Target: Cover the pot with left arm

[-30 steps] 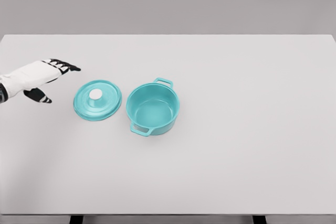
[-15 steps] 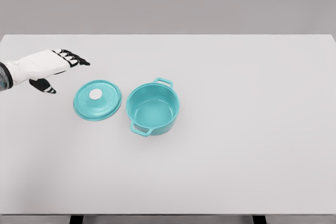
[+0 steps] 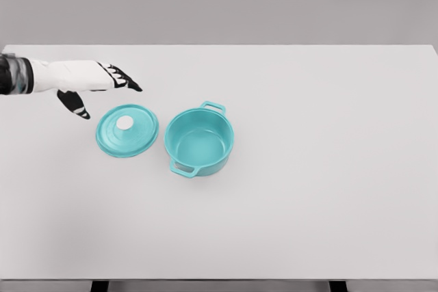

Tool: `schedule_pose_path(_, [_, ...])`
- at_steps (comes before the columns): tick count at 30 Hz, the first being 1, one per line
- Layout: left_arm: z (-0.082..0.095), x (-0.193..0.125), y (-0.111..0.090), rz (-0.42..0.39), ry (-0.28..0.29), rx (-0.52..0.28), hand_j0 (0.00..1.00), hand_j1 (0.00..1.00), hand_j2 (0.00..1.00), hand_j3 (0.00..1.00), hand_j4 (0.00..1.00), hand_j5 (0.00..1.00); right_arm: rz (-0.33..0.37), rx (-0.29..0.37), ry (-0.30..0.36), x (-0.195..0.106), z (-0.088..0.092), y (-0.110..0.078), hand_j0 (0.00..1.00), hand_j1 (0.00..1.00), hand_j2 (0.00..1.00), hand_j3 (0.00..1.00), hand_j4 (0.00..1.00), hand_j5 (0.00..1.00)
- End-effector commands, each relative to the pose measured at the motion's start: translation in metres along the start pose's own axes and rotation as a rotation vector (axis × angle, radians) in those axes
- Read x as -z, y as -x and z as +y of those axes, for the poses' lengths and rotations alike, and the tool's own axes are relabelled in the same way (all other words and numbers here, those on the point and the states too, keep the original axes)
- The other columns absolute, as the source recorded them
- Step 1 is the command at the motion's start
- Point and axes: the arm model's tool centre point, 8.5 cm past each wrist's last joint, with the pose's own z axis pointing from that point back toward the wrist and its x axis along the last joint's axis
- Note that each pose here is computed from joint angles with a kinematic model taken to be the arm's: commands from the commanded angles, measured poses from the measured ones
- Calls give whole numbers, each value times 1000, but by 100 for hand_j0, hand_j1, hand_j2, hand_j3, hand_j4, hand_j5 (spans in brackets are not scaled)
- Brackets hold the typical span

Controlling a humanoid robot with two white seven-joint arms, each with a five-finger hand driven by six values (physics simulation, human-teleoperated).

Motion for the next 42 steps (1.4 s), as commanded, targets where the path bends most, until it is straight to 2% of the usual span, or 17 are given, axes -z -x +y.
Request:
schedule_pose_path(1, [-14,19,-5,-27,41,-27,100,100,100,100,100,100,0,0,0,0,0,0,100,100,100,100,100,100])
schedule_pose_path(3, [-19,18,0,-14,49,-42,100,100,100,100,100,100,0,0,0,0,0,0,100,100,100,100,100,100])
schedule_pose_path(11, [-16,31,-8,-42,46,-36,100,100,100,100,100,100,0,0,0,0,0,0,100,100,100,100,100,100])
schedule_pose_path(16, [-21,33,-9,-45,62,-36,89,89,89,89,89,89,0,0,0,0,0,0,100,100,100,100,100,100])
schedule_pose_path(22, [-26,35,-10,-48,77,-37,89,89,89,89,89,89,0,0,0,0,0,0,100,100,100,100,100,100])
schedule_pose_path(30, [-26,35,-10,-49,79,-35,80,80,80,80,80,80,0,0,0,0,0,0,100,100,100,100,100,100])
schedule_pose_path(42, [-29,36,-12,-53,90,-35,77,77,77,77,77,77,0,0,0,0,0,0,100,100,100,100,100,100])
